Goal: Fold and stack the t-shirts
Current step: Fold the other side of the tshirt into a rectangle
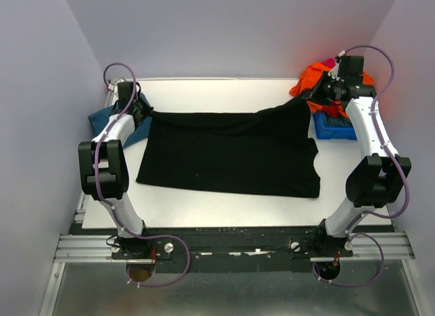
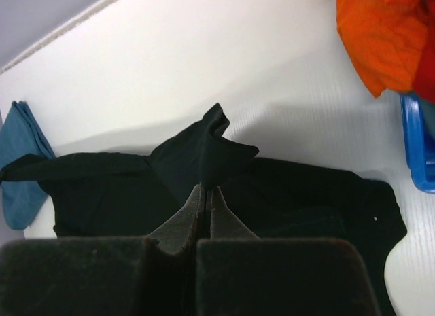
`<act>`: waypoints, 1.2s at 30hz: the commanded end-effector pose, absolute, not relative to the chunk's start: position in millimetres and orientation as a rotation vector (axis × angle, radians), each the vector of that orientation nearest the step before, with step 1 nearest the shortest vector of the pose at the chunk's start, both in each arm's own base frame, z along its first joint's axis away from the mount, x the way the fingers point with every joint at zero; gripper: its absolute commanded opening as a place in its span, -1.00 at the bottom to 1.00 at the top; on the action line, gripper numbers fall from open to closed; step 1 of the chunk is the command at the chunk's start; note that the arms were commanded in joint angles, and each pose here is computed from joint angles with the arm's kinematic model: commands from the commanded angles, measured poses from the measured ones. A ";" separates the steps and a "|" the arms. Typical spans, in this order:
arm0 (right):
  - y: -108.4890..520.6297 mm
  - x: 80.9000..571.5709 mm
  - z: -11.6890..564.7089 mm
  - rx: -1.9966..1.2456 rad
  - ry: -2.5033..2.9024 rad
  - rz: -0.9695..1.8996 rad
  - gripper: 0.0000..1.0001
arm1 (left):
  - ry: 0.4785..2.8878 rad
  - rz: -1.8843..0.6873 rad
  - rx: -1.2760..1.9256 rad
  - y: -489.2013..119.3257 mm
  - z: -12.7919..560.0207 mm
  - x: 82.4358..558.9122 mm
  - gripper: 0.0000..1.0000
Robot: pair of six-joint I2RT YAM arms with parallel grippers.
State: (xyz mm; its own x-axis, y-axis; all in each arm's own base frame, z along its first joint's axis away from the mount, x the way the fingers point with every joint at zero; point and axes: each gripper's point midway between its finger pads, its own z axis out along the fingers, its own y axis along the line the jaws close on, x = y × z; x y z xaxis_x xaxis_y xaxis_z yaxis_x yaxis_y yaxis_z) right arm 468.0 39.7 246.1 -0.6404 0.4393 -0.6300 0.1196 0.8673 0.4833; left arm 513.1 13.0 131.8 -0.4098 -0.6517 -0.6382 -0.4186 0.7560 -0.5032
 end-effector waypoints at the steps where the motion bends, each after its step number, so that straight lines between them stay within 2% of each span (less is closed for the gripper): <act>1: 43.4 449.1 251.4 0.373 2.231 0.553 -0.99 | 2.020 -0.293 -0.805 20.1 149.6 497.7 -1.00; 14: 46.7 382.2 222.4 0.443 2.240 0.557 -0.99 | 1.975 -0.241 -0.929 25.9 136.1 438.4 -1.00; 26: 47.3 305.5 119.3 0.686 2.273 0.564 -0.99 | 2.086 -0.181 -1.096 25.2 62.3 384.0 -1.00; 30: 48.2 291.2 102.8 0.706 2.266 0.569 -0.99 | 2.058 -0.124 -1.123 33.8 61.8 373.7 -1.00; 36: 39.4 289.0 107.2 0.686 2.252 0.498 -0.99 | 2.011 -0.121 -1.116 37.3 78.0 373.1 -1.00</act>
